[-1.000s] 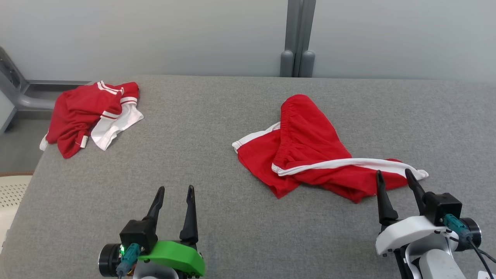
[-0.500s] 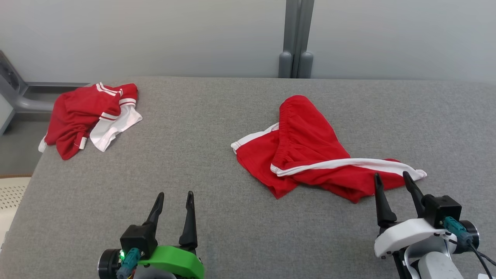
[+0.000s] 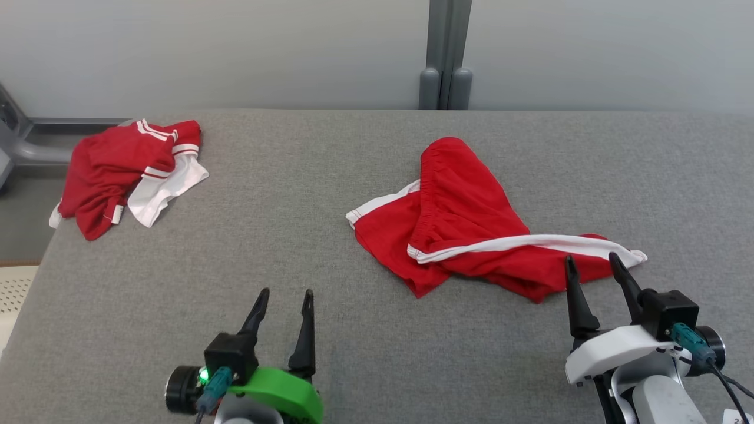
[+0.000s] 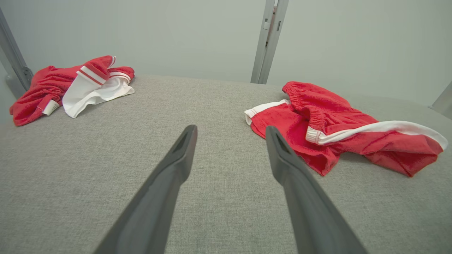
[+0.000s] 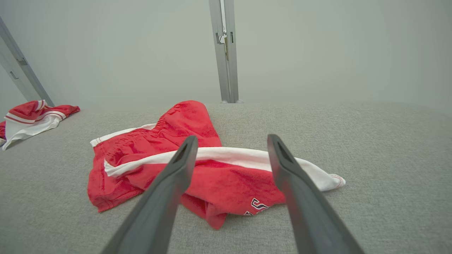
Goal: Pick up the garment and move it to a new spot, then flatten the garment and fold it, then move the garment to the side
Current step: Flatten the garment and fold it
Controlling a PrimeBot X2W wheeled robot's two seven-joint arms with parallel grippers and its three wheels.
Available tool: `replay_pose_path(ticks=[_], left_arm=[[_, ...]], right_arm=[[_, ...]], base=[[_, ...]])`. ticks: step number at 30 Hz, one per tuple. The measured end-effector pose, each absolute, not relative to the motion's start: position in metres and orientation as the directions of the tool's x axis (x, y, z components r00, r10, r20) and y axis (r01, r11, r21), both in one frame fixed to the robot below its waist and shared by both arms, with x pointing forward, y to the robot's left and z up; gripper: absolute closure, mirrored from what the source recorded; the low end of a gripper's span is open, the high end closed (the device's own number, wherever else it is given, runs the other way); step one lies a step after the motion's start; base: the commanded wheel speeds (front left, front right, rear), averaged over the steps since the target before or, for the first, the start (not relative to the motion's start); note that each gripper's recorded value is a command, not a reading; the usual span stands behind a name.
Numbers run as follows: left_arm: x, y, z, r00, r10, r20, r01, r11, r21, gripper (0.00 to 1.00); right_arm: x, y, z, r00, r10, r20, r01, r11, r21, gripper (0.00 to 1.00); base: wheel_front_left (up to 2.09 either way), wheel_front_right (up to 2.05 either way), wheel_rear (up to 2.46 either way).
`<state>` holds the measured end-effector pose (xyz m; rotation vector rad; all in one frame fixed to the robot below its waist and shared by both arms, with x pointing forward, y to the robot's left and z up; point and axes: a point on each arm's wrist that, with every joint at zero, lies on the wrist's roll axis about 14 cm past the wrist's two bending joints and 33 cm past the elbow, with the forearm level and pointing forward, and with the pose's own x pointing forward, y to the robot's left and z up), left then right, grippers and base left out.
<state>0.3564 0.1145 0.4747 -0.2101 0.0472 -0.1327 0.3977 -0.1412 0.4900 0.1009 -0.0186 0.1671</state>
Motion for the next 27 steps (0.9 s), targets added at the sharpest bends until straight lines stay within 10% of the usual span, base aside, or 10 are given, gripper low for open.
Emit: replay_pose_path(ticks=[12,27], left_arm=[[0.404,0.022,0.462,0.856,-0.497,-0.139,0.482,0.866,-0.132,0.00],[0.441,-0.019,0.401,0.753,-0.590,-0.292,0.571,0.806,-0.157,0.00]], right_arm=[[0.412,-0.160,0.488,0.993,0.116,0.025,-0.117,0.990,0.084,0.00],[0.407,-0.217,0.463,0.998,-0.044,-0.050,0.047,0.996,0.070,0.00]], base=[[0.00,0.00,0.00],[0.00,0.00,0.00]])
